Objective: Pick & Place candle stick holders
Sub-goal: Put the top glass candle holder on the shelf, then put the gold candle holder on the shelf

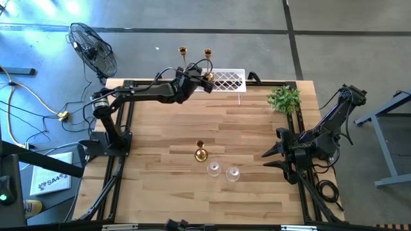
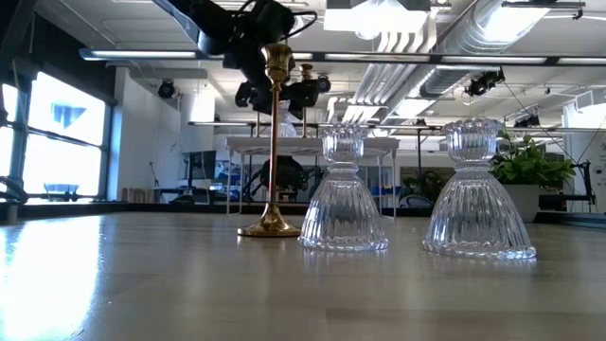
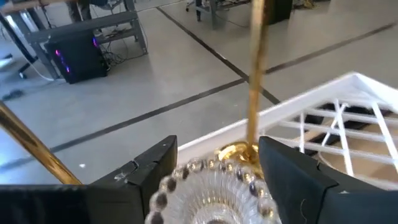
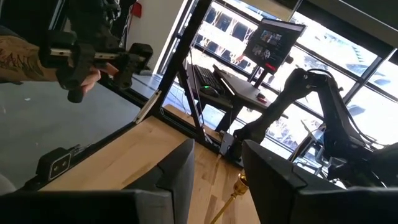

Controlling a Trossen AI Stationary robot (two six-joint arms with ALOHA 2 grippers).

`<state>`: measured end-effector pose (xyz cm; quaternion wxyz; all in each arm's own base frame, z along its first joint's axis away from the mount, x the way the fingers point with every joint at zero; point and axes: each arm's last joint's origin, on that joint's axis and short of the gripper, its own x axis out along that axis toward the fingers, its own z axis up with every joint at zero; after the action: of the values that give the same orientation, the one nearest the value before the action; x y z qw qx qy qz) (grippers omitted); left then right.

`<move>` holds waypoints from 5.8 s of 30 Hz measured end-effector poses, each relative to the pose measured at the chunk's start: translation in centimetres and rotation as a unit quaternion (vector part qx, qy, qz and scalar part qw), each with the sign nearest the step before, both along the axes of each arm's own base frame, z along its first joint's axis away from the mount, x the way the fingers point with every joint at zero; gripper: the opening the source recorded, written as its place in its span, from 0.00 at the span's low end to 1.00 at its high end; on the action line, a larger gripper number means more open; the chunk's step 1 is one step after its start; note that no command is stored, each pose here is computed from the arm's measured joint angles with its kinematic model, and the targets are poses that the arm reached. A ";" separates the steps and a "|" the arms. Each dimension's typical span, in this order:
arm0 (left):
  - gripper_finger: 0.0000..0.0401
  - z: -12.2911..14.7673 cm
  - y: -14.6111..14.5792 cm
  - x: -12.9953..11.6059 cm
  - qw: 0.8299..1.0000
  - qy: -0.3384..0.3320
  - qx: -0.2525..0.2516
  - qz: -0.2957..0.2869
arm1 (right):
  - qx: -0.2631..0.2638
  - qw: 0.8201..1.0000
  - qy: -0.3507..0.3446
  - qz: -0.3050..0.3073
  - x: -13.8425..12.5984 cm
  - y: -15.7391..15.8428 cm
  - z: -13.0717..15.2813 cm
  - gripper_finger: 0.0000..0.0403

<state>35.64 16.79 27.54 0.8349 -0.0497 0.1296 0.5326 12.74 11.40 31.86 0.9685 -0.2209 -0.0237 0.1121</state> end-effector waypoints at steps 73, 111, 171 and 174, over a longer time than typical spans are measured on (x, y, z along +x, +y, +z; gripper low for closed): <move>0.53 4.6 -34.2 -9.3 0.892 0.126 -0.089 -0.425 | 0.081 0.994 0.075 -0.001 -0.1 0.0 -1.2 0.32; 0.53 -9.8 -27.4 -7.3 0.941 0.059 -0.157 -0.295 | 0.027 0.991 0.104 0.082 -0.3 0.4 -1.8 0.32; 0.02 -3.2 -23.6 -4.0 0.915 0.017 -0.112 -0.386 | 0.017 0.985 0.154 0.073 -0.5 0.2 -2.9 0.32; 0.02 -0.2 -23.7 -3.8 0.914 0.016 -0.088 -0.396 | 0.014 0.985 0.164 0.056 -0.4 -0.1 -3.1 0.32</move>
<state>31.82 -6.89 27.33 0.9674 -0.0592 0.1984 0.1458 12.37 11.33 28.74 0.9546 -0.1842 0.1214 0.2004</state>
